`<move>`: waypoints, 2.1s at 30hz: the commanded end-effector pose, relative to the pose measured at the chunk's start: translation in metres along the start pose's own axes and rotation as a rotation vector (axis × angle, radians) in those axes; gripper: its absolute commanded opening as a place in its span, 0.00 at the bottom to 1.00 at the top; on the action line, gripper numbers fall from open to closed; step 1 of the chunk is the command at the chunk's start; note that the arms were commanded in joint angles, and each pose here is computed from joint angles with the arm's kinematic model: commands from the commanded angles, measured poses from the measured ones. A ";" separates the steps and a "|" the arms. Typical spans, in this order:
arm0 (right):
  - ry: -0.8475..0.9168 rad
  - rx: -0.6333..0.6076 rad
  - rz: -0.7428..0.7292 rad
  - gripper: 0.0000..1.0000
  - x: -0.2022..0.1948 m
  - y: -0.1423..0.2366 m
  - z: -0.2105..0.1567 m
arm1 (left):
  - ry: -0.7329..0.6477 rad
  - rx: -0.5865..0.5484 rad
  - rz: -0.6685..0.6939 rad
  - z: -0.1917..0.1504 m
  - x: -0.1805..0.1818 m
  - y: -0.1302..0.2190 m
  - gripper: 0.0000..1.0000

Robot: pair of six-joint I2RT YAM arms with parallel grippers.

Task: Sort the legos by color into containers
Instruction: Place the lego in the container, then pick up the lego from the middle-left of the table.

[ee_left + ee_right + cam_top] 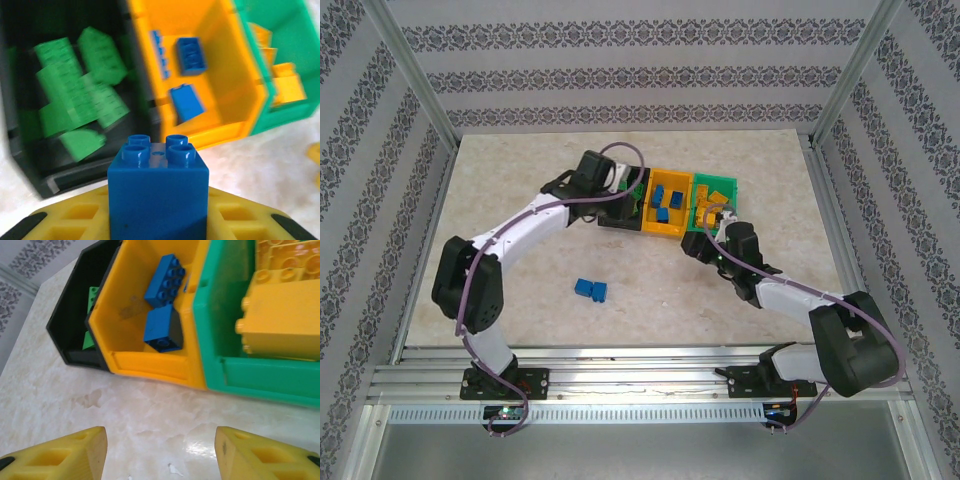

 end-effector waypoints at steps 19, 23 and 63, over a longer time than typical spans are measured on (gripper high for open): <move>-0.065 -0.005 0.028 0.59 -0.010 0.002 0.002 | -0.074 0.091 -0.007 0.030 -0.045 -0.067 0.52; -0.071 0.002 0.034 0.59 -0.010 0.001 0.001 | -0.071 0.073 0.015 0.012 -0.039 -0.042 0.53; -0.088 0.033 0.055 0.60 -0.009 -0.005 -0.002 | 0.961 -0.176 0.280 -0.220 0.065 0.040 0.59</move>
Point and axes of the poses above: each hand's point on the last joint's axis, 136 mm out from that joint toward the fingers, its own y axis back along the fingers, its own x axis along the line the jaws close on, z = x × y, the point moved 6 cm from there along y, back along the fingers
